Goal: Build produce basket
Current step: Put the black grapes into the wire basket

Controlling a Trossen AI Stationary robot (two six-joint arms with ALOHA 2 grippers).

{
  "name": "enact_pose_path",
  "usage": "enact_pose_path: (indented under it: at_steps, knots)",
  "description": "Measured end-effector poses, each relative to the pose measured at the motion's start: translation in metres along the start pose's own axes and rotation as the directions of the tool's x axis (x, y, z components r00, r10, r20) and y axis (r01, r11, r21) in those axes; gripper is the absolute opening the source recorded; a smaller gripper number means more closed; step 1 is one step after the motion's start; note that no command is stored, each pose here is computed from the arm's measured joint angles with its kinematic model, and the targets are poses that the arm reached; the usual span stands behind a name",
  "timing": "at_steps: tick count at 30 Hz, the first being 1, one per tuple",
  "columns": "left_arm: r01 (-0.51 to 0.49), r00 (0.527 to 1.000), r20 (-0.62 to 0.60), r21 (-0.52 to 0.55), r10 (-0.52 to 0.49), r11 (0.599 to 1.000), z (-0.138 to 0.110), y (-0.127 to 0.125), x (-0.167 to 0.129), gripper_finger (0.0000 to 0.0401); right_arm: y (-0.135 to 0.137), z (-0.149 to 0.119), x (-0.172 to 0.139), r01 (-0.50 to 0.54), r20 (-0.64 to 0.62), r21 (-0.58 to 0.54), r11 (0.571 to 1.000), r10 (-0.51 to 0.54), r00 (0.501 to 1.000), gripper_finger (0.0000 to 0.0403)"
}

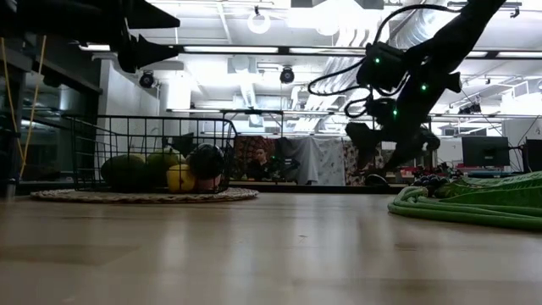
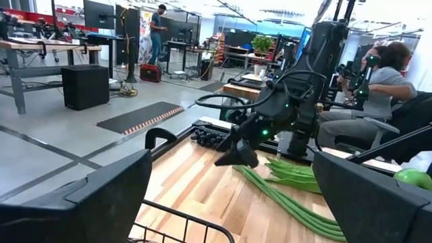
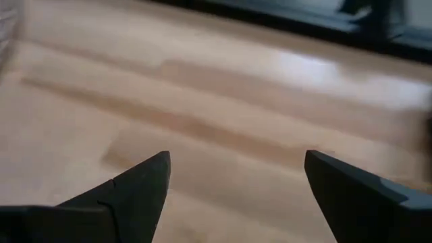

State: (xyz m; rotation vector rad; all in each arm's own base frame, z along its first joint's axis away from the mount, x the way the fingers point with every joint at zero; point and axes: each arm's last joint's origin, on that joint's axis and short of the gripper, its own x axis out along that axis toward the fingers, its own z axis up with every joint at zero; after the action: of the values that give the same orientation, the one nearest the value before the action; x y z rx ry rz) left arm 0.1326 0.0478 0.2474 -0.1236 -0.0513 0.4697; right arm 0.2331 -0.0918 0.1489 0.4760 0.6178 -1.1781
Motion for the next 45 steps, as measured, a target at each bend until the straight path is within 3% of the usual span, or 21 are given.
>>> enact_pose_path:
  at_steps: [5, 9, 20, 33, 38, 45]
  knots:
    - [-0.008, 1.0, 0.012, -0.002, 0.008, 1.0, 0.001, 0.0, 0.0, 0.04, -0.014, 0.004, 0.005, 0.16, 0.051, 0.002, 0.987, -0.16, 0.986, 0.0332]
    - [-0.012, 1.0, 0.009, -0.003, 0.012, 1.0, 0.001, 0.0, 0.0, 0.04, -0.028, 0.003, 0.009, 0.263, 0.019, 0.027, 0.965, -0.263, 0.965, 0.0332]
    - [0.025, 0.999, -0.022, -0.024, -0.025, 0.999, -0.002, -0.001, 0.0, 0.04, -0.047, -0.006, 0.005, 0.436, -0.037, 0.077, 0.897, -0.434, 0.9, 0.0332]
    - [0.028, 1.0, -0.005, -0.016, -0.028, 0.999, 0.0, -0.001, 0.0, 0.04, -0.077, -0.023, 0.014, 0.544, -0.135, 0.118, 0.831, -0.529, 0.838, 0.0332]
    - [0.102, 0.995, -0.011, -0.045, -0.103, 0.994, 0.0, -0.003, 0.0, 0.04, -0.085, -0.035, 0.019, 0.536, -0.142, 0.149, 0.831, -0.518, 0.843, 0.0329]
    - [0.104, 0.995, -0.008, -0.048, -0.104, 0.993, 0.0, -0.003, 0.0, 0.04, -0.087, -0.039, 0.021, 0.524, -0.12, 0.174, 0.834, -0.51, 0.852, 0.0264]
